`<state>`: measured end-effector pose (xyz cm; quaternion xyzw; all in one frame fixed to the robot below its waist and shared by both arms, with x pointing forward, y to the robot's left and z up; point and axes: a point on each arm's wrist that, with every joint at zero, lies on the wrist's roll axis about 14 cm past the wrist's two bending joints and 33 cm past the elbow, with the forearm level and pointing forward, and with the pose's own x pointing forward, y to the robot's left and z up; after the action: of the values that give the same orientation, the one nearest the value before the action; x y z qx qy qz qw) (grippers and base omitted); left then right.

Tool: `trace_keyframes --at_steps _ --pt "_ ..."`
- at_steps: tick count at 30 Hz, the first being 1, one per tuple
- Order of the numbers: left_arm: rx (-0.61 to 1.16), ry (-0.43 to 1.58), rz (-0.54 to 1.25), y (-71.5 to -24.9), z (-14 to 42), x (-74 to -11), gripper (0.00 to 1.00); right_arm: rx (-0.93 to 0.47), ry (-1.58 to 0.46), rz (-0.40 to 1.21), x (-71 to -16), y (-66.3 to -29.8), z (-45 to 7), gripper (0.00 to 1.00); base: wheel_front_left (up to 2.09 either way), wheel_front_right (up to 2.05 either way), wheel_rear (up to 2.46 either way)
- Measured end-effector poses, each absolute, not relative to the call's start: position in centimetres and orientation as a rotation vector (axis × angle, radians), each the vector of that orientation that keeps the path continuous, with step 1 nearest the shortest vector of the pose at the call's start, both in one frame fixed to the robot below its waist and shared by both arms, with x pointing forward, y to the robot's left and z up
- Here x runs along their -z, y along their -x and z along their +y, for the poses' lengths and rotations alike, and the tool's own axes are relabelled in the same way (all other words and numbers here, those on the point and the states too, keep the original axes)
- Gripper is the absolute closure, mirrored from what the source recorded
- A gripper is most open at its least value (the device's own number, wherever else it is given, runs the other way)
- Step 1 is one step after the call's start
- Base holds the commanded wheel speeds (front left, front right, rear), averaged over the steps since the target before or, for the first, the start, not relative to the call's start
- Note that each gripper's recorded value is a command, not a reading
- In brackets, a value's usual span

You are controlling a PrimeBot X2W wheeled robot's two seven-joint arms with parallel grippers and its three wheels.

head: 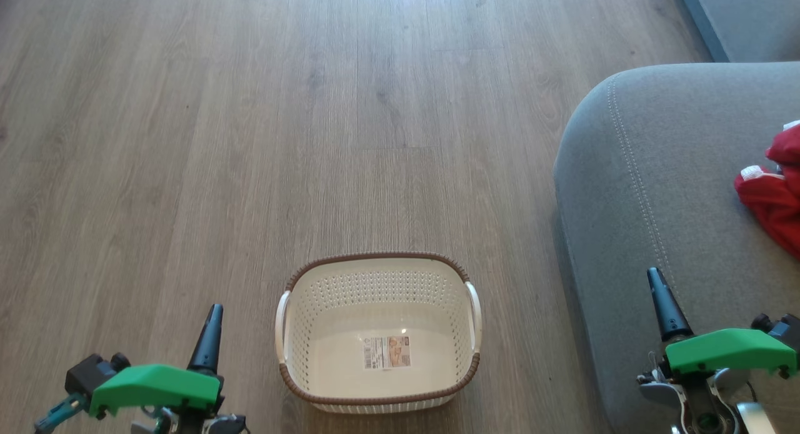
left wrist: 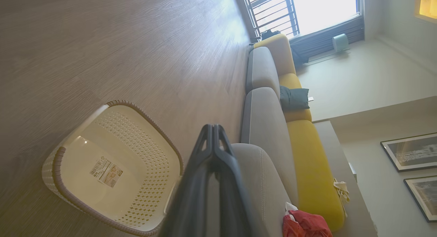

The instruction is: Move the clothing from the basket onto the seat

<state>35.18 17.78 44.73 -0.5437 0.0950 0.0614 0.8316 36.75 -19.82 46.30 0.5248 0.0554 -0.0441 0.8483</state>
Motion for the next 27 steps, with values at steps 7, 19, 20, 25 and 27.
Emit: trace_keyframes --at_steps 7,19,20,25,27 --pt "-0.124 1.242 0.181 -35.7 18.1 -45.3 1.00 0.107 -1.200 0.111 -46.3 -36.7 -20.2 1.00 0.00 0.00 0.00" --pt "-0.092 1.370 0.156 -36.5 18.0 -46.2 1.00 0.112 -1.340 0.101 -46.5 -36.7 -20.4 1.00 0.00 0.00 0.00" --pt "-0.092 1.380 0.155 -36.5 18.1 -46.2 1.00 0.112 -1.350 0.098 -46.5 -36.7 -20.5 1.00 0.00 0.00 0.00" --pt "-0.094 1.424 0.143 -36.5 18.4 -46.3 1.00 0.112 -1.397 0.091 -46.7 -36.8 -20.6 1.00 0.00 0.00 0.00" --pt "-0.090 1.444 0.141 -36.6 18.4 -46.4 1.00 0.115 -1.419 0.085 -46.7 -36.8 -20.7 1.00 0.00 0.00 0.00"
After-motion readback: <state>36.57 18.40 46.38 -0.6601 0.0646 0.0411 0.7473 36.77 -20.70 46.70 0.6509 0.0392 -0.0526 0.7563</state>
